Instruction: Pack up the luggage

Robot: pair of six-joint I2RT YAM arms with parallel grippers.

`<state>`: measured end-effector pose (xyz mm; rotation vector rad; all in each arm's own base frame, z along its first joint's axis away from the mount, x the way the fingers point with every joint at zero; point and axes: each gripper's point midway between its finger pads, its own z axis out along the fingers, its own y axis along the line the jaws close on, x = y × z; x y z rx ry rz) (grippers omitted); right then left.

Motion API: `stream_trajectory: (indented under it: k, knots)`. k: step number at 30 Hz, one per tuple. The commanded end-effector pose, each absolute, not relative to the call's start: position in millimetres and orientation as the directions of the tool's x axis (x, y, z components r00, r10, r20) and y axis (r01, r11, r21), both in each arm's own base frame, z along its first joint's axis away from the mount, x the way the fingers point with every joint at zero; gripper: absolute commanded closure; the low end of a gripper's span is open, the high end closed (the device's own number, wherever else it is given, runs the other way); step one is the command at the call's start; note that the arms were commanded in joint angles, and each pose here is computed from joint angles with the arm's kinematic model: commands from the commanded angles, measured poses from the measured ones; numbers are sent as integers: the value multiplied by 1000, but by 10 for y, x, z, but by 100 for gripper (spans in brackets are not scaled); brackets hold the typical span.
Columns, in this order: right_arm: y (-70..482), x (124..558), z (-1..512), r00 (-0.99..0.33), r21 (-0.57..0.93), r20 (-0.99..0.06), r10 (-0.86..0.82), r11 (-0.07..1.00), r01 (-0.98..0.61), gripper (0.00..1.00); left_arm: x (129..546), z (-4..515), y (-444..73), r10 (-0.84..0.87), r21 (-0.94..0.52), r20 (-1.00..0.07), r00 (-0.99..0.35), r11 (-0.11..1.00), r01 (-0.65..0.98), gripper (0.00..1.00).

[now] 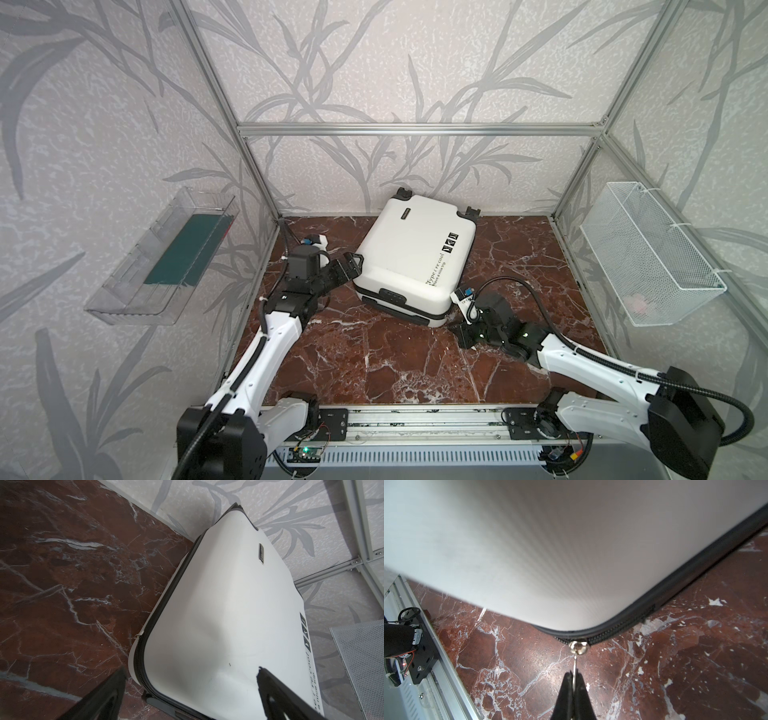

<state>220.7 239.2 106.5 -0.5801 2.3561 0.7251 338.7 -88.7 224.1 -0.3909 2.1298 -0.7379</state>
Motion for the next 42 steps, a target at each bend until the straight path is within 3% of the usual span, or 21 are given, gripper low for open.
stream_trajectory:
  k: [1,6,12,21,31,42]
  knots:
    - [2384,2066,1036,-735,368,-632,-247,739,-565,100,3033,1833,-932,-550,-677,-474,-688,727,-114,1]
    - [2356,2049,1056,-734,367,-634,-242,742,-561,100,2801,1529,-1172,-615,-799,-347,-708,589,-120,10]
    - [2351,2048,1064,-737,370,-633,-235,744,-556,100,2778,1354,-1355,-652,-853,-324,-685,515,-86,19]
    - [2364,2067,1069,-738,368,-632,-238,746,-556,100,2884,1213,-1446,-685,-895,-298,-665,442,-55,39]
    - [2350,2064,1067,-740,363,-628,-240,750,-552,100,3009,1091,-1522,-676,-902,-303,-671,430,-26,42]
    - [2355,2051,1084,-739,367,-628,-243,745,-557,100,3069,889,-1567,-695,-924,-275,-664,382,-17,54]
